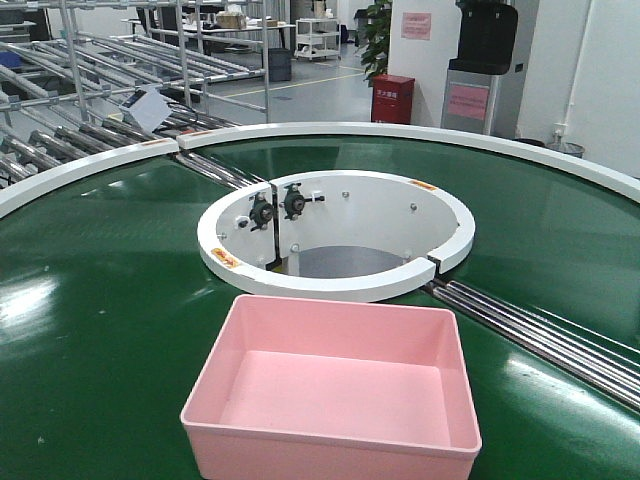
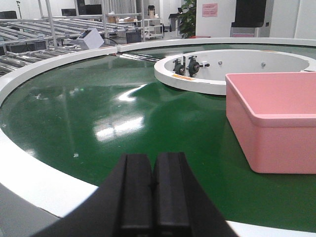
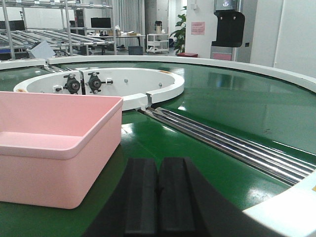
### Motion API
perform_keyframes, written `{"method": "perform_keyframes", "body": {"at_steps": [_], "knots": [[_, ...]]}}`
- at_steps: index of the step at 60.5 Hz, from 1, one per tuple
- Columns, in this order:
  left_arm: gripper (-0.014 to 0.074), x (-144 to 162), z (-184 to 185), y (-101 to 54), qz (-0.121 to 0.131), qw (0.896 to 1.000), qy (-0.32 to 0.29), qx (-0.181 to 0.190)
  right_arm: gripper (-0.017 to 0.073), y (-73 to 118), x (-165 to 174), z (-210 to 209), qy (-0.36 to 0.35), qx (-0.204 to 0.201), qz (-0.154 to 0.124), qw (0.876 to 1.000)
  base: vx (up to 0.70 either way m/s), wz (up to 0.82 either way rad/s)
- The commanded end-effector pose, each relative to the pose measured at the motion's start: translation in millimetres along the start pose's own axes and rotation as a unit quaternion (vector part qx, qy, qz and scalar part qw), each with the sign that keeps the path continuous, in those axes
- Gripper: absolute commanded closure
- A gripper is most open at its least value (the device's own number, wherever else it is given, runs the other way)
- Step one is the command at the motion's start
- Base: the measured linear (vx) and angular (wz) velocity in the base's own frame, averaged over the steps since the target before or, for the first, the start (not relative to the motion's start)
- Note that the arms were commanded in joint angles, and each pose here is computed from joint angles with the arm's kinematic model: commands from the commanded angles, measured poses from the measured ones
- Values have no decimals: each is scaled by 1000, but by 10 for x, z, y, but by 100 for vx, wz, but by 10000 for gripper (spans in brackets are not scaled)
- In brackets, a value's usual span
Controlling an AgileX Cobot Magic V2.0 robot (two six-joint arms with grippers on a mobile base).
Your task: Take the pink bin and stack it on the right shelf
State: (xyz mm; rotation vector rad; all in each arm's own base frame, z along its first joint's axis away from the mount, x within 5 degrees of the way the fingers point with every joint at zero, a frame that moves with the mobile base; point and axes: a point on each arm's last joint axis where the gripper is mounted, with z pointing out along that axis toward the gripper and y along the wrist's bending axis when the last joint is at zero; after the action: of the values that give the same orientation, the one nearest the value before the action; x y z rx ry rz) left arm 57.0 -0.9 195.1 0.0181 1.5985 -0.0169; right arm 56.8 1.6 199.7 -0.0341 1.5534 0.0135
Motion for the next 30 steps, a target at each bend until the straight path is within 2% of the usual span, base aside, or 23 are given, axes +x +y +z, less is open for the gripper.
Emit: {"method": "perform_keyframes", "body": {"at_steps": [1, 26, 30], "knots": [[596, -41, -11, -7, -6, 999, -44, 4, 568, 3, -68, -13, -46, 0, -11, 999, 0, 0], [596, -61, -13, -9, -5, 998, -55, 6, 568, 3, -69, -13, -46, 0, -11, 999, 0, 0], [596, -66, -13, -10, -5, 998, -58, 6, 568, 5, -109, -17, -68, -1, -11, 998, 0, 0]]}}
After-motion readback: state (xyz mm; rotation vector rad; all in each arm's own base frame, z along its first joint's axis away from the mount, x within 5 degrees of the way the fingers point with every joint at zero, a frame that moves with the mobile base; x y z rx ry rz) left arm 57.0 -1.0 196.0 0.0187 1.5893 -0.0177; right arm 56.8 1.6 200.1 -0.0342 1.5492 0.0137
